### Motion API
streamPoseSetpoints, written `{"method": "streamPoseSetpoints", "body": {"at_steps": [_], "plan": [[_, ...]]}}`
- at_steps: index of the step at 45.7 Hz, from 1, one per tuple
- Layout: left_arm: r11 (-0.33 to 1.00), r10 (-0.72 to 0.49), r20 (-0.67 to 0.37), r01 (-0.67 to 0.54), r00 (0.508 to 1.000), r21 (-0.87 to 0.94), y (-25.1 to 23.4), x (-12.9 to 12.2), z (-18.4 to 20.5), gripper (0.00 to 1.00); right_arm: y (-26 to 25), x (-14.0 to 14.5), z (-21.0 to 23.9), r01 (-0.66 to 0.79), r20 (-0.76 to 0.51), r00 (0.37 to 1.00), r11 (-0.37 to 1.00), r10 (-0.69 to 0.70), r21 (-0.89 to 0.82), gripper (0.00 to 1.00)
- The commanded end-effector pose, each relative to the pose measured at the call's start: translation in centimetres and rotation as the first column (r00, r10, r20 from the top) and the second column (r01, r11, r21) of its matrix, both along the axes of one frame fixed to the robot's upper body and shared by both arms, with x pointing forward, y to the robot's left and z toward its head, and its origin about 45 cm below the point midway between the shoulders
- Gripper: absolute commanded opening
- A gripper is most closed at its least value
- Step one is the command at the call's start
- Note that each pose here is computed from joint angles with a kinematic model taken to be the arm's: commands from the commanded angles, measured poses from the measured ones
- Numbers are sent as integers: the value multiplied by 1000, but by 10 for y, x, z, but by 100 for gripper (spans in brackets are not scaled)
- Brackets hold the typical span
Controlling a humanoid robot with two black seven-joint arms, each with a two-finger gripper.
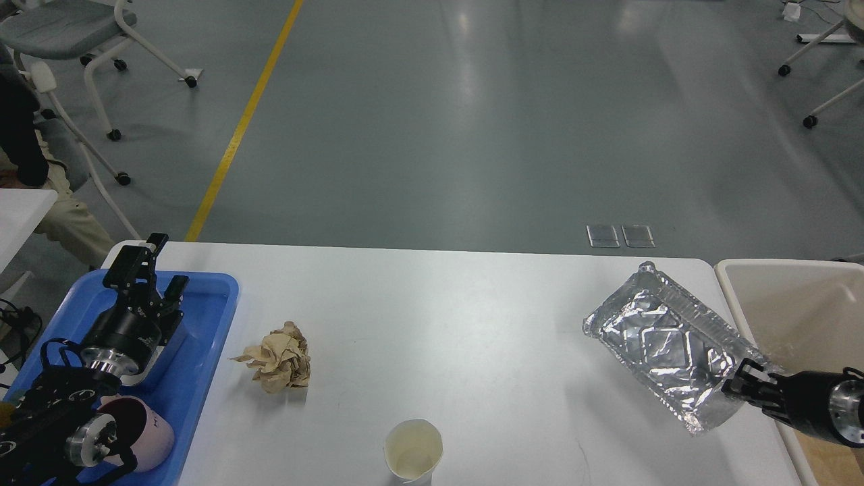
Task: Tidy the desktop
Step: 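Lift and flip the foil tray with the right gripper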
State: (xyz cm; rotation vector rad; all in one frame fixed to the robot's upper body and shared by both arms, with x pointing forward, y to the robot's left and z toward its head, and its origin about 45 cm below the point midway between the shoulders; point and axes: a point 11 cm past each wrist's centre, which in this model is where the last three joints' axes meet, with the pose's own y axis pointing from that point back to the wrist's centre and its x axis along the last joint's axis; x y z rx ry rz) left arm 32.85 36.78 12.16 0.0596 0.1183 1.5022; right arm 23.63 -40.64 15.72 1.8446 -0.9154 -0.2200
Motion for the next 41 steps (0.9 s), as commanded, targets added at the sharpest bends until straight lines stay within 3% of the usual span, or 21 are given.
{"method": "streamPoseSetpoints", "body": {"at_steps": [1, 15, 26, 41], "plan": [[1000, -2, 5, 2, 1000, -6, -3, 0, -1, 96, -8, 1, 17, -20, 5, 1000, 1000, 20, 5, 0], [1000, -1, 10, 1, 1000, -9, -3, 1, 0, 96, -5, 26, 54, -261, 105, 958, 963, 267, -69, 0], [1000, 3, 17, -2, 1000, -15, -4, -1, -1, 96, 3, 48, 78, -296, 196, 932, 953, 304, -73, 0], [1000, 11, 16, -11, 1000, -14, -1, -2, -1, 96, 20, 50, 80, -413, 253, 874, 909, 414, -62, 0]]}}
